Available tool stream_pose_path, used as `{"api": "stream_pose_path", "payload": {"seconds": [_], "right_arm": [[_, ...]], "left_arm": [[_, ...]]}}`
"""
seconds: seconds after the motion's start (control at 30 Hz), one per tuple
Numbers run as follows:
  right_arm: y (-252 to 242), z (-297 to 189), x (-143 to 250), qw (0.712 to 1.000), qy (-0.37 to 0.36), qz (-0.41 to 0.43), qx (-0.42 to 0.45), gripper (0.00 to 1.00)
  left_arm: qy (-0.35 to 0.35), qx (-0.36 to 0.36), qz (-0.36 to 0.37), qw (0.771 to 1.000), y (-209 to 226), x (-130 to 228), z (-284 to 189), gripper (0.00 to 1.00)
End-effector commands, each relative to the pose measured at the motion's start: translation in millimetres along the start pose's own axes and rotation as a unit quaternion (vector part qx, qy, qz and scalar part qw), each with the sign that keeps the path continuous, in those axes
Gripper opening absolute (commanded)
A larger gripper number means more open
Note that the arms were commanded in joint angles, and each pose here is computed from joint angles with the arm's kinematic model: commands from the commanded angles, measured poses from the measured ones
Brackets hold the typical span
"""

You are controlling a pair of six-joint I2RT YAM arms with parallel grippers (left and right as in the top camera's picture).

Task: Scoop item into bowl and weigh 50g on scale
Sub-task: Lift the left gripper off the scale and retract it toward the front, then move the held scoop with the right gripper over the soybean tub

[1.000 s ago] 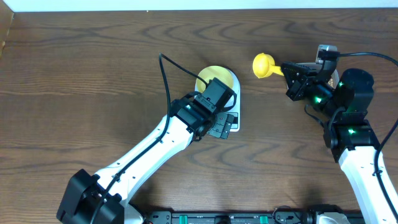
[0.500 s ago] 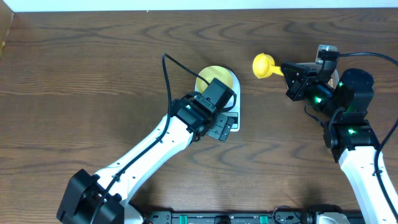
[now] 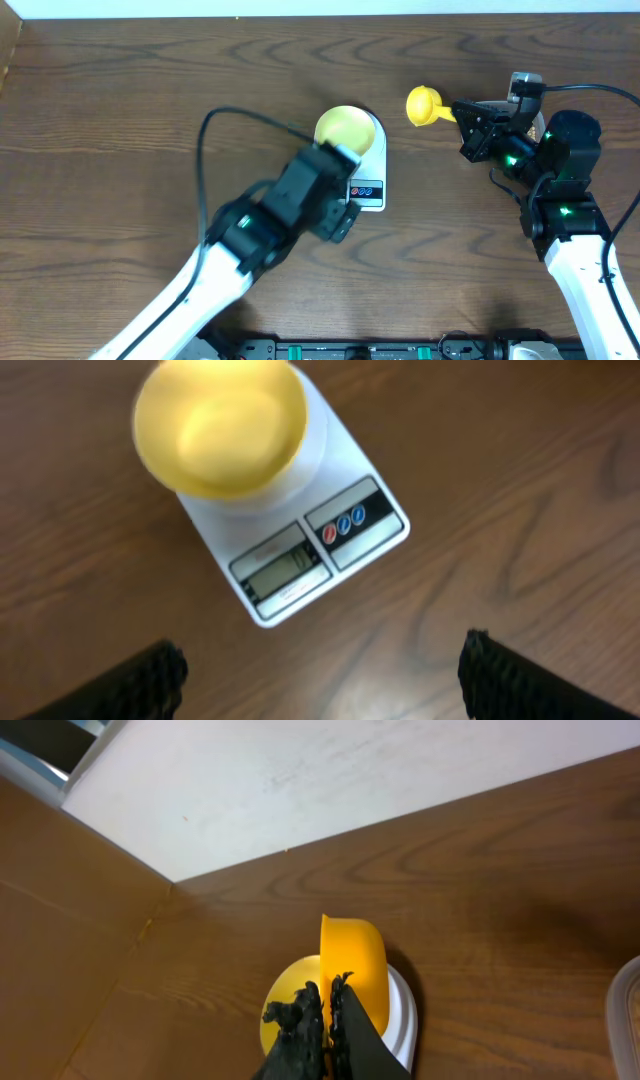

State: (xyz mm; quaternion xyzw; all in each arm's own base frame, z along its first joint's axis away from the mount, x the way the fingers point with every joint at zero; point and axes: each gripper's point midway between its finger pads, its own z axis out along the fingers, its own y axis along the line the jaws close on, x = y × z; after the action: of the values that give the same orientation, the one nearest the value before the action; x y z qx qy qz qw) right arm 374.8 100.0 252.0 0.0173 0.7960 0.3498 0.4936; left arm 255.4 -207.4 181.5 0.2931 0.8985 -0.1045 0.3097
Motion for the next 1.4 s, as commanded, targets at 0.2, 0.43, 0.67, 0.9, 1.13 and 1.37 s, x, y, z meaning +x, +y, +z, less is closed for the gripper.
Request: {"api": "stream_pose_path", "payload": {"seconds": [0.2,0.43,0.67,0.9,1.13,1.37], "right_arm": [[6,-3,-10,1.000,-0.011,-0.005,-0.006,0.01],[6,-3,-10,1.000,-0.011,-0.005,-0.006,0.01],[6,-3,-10,1.000,-0.012,-0.005,-0.006,0.01],[7,-3,-11,1.000,-0.013,-0.006,-0.006,0.01],[7,-3,-11,1.000,-0.013,-0.006,-0.007,0.01],[7,-3,-12,1.000,-0.014,-0.007,-0.007,0.01]], "left_arm": [[-0.073,-0.029,-0.032,0.996,31,13,-29,0.89],[-0.027,0.024,-0.046,0.998,32,25,-7,0.89],[-0.018,0.055,-0.022,0.998,23,25,4,0.89],[-0.017,0.038,-0.023,0.999,29,26,5,0.89],[-0.017,-0.025,-0.062,0.998,51,25,6,0.89],[-0.016,-0.023,-0.063,0.998,51,25,8,0.89]]}}
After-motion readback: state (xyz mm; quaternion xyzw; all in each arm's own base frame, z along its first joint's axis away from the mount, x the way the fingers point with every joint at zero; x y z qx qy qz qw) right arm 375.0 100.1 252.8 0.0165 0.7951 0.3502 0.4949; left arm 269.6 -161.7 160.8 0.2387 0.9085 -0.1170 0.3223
